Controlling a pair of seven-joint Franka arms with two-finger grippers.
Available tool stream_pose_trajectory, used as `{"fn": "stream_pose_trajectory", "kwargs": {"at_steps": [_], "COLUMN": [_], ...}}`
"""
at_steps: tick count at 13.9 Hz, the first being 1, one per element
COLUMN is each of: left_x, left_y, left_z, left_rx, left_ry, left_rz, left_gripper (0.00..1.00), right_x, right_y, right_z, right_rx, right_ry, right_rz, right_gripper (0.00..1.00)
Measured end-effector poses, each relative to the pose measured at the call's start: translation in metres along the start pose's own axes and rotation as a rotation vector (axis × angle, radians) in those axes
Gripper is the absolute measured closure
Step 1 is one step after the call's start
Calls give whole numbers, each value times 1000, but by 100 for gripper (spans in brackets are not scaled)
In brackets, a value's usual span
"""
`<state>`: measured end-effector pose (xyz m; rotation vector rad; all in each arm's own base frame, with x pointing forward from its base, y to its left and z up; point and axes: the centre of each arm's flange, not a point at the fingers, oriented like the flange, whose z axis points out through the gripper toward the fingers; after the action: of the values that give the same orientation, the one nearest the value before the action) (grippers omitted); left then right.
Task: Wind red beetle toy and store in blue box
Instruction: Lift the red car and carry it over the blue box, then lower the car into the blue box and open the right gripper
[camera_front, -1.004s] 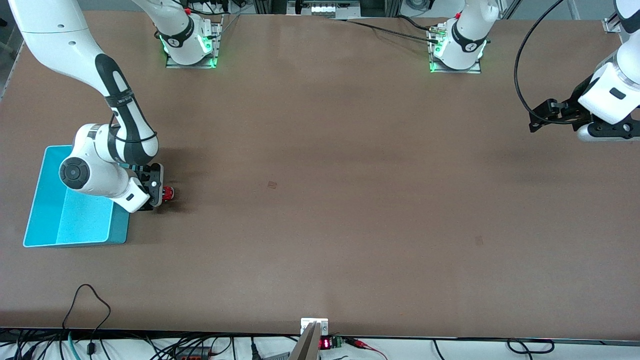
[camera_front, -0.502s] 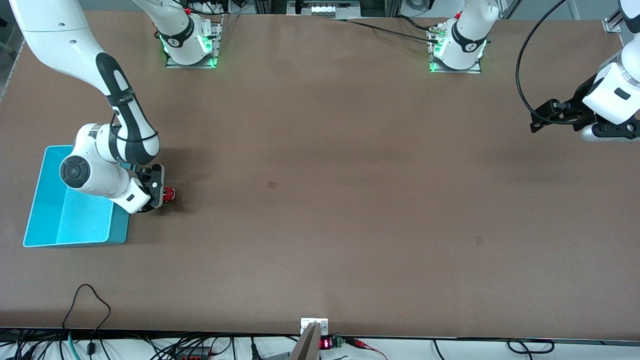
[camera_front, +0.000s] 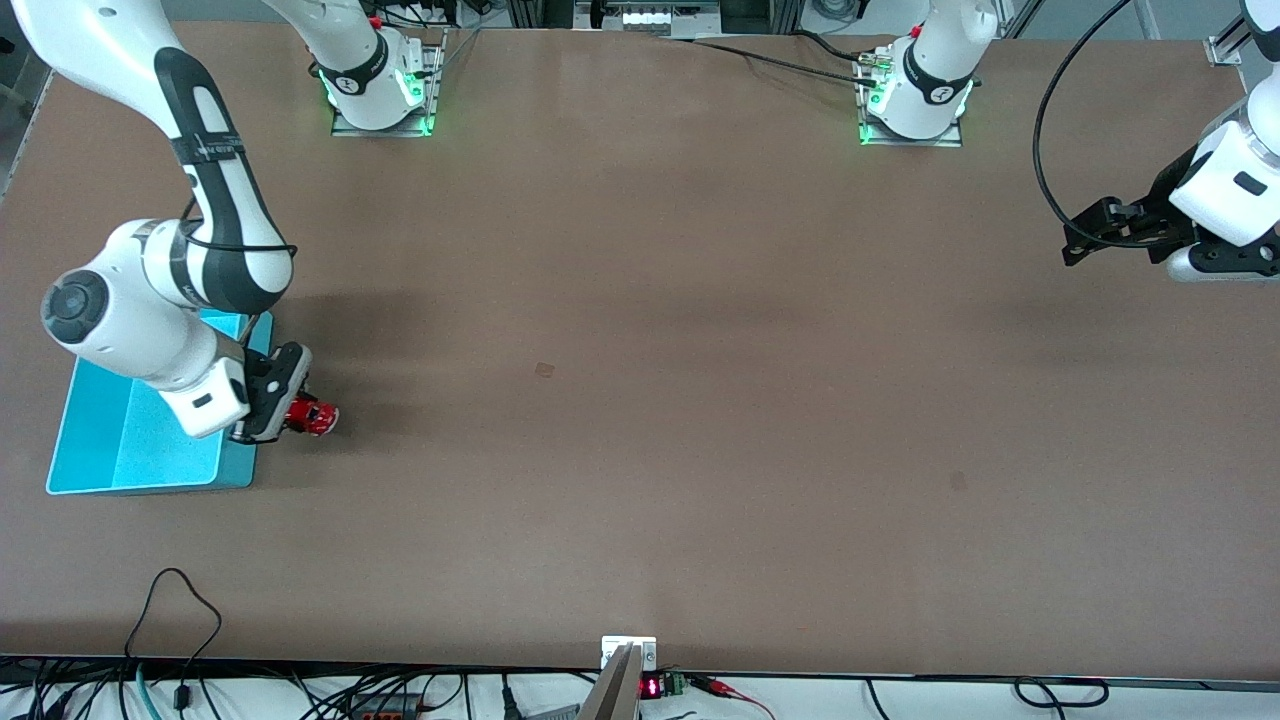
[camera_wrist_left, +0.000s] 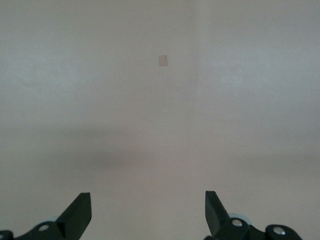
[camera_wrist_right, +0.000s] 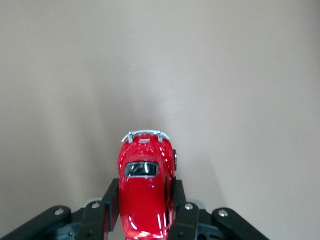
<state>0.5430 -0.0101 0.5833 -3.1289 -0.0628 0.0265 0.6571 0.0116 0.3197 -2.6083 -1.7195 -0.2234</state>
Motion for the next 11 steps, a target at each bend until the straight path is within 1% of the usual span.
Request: {"fn": "stream_pose_trajectory", "kwargs": {"at_steps": [2, 4, 6, 9, 11], "left_x": [0, 0, 0, 0, 0], "left_y": [1, 4, 3, 3, 3], "left_z": [0, 0, 0, 0, 0], "left_rx": [0, 0, 0, 0, 0], "left_ry": [1, 1, 1, 1, 1], "left_rz": [2, 6, 6, 6, 6], "left_gripper": [0, 0, 0, 0, 0], "right_x": [-7, -25, -65, -141, -184], "right_y": [11, 20, 34, 53, 56], "right_z": [-15, -23, -28, -34, -30], "right_rx": [-31, -49, -63, -78, -59], "right_ry": [7, 4, -3, -11, -32], "right_rz": [212, 427, 605, 852, 970], "right_gripper": [55, 55, 55, 55, 55]}}
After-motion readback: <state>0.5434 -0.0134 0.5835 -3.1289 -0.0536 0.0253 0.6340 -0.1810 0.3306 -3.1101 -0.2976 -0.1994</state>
